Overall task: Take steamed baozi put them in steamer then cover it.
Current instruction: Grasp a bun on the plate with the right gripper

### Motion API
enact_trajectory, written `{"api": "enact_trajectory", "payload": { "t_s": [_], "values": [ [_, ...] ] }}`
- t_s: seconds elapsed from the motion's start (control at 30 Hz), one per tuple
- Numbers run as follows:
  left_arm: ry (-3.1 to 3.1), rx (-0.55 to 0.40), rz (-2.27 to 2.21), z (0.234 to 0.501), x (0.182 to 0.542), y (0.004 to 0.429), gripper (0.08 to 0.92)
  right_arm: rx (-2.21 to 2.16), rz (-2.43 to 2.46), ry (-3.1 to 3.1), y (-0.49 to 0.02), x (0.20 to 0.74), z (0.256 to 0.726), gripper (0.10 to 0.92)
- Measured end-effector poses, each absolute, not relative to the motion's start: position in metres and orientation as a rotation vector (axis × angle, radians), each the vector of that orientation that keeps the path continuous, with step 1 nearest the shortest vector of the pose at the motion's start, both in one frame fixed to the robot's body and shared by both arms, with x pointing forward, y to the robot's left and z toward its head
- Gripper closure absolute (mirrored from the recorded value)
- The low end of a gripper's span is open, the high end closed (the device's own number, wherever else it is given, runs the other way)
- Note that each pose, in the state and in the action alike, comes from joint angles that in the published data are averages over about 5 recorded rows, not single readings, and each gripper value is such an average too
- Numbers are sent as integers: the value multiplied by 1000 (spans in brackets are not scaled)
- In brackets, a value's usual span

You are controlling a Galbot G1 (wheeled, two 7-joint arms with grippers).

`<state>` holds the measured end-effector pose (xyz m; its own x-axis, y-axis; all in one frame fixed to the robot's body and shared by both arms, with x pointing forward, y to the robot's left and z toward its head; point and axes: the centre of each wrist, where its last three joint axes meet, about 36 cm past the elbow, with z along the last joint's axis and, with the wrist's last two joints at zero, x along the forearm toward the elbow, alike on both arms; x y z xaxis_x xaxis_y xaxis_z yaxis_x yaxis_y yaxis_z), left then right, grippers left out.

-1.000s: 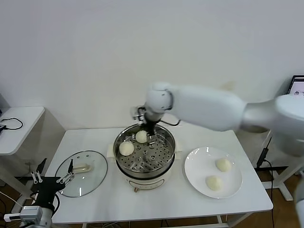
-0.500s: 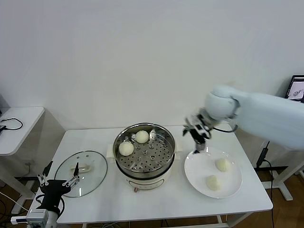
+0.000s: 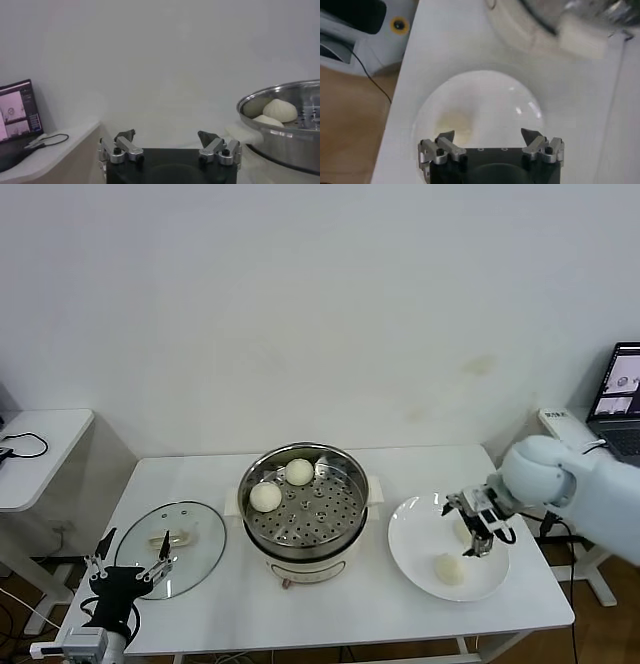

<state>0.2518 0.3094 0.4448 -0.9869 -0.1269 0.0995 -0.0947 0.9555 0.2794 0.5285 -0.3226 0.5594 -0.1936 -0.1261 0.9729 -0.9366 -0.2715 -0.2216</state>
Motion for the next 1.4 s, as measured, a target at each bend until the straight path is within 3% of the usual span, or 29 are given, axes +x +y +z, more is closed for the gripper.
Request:
{"api": "enact_trajectory", "payload": {
  "t_s": [0.87, 1.4],
  "values": [
    [-2972, 211, -437, 440, 252, 319, 177, 1354, 1501, -1252, -330, 529, 458, 206],
    [-2977, 214, -431, 440, 253, 319, 177, 1360, 1476, -1256, -323, 538, 453, 404]
  ]
}}
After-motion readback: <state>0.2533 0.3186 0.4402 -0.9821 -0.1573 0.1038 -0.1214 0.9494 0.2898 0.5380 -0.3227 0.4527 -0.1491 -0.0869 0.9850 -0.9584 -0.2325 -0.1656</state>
